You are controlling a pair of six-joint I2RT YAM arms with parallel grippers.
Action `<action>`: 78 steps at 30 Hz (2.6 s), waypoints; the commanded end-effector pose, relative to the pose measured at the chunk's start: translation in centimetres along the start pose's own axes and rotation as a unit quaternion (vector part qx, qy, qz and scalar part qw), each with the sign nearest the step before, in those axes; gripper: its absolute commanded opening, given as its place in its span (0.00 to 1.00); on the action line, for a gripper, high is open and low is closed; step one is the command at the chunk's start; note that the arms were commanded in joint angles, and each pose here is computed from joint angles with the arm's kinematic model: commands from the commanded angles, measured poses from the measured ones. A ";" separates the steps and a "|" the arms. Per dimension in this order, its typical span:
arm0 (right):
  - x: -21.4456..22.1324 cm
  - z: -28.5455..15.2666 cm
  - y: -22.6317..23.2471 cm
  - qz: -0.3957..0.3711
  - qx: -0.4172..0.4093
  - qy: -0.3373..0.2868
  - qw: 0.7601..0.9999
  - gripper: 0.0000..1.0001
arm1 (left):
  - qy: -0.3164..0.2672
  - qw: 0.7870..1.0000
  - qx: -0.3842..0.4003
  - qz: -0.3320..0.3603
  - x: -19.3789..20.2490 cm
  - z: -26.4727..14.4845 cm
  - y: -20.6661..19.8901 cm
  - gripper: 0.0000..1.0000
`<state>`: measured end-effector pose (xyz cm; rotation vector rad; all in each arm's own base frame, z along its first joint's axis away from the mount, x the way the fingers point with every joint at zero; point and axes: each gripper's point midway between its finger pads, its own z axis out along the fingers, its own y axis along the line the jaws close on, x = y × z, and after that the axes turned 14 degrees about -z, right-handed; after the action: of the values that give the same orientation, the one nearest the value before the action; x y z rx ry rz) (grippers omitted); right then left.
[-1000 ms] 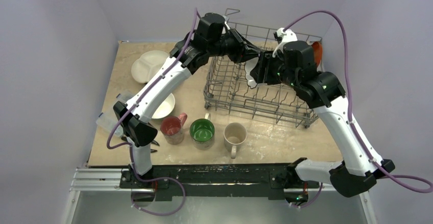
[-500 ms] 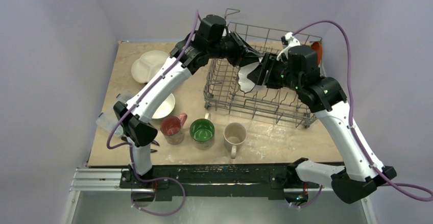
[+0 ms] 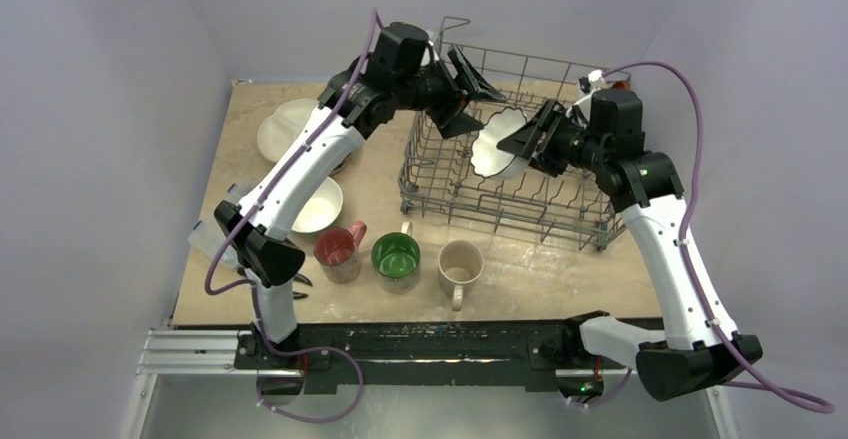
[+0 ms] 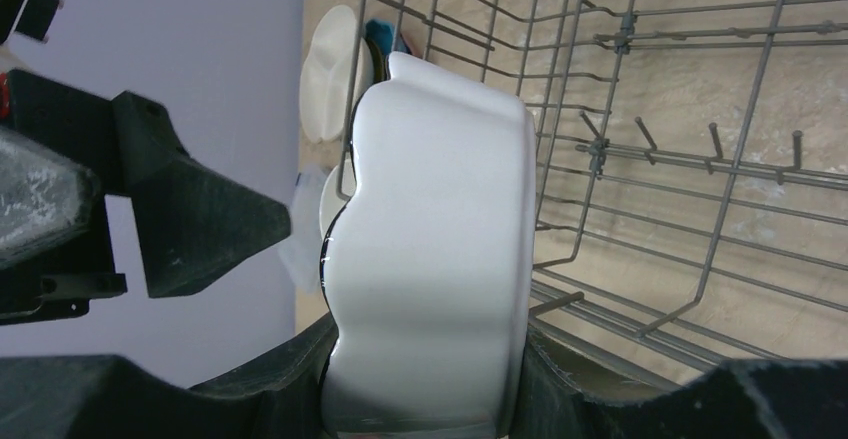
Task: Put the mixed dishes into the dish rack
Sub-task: Insert the bowl into the dish rack.
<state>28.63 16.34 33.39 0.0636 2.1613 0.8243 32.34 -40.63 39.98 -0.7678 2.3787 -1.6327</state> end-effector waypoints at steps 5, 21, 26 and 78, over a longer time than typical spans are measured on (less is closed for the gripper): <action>-3.9 -3.1 -1.7 -0.018 0.028 -0.046 0.998 0.00 | -0.094 0.974 0.049 0.199 0.6 -14.1 -1.2 0.71; -8.7 -7.1 -14.3 -0.123 0.382 -0.047 0.915 0.00 | -0.128 0.898 -0.065 0.416 1.2 -24.0 8.8 0.72; -9.1 -7.6 -16.7 -0.148 0.441 -0.029 0.885 0.00 | -0.153 0.870 -0.081 0.461 0.1 -25.6 9.6 0.72; -1.5 1.8 -25.3 -0.216 0.465 0.134 0.848 0.14 | -0.170 0.828 -0.165 0.508 -3.3 -24.8 11.5 0.78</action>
<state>35.32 -2.91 17.02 -0.0690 2.5974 -0.5467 21.49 -15.69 38.19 0.1766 2.1935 -0.6168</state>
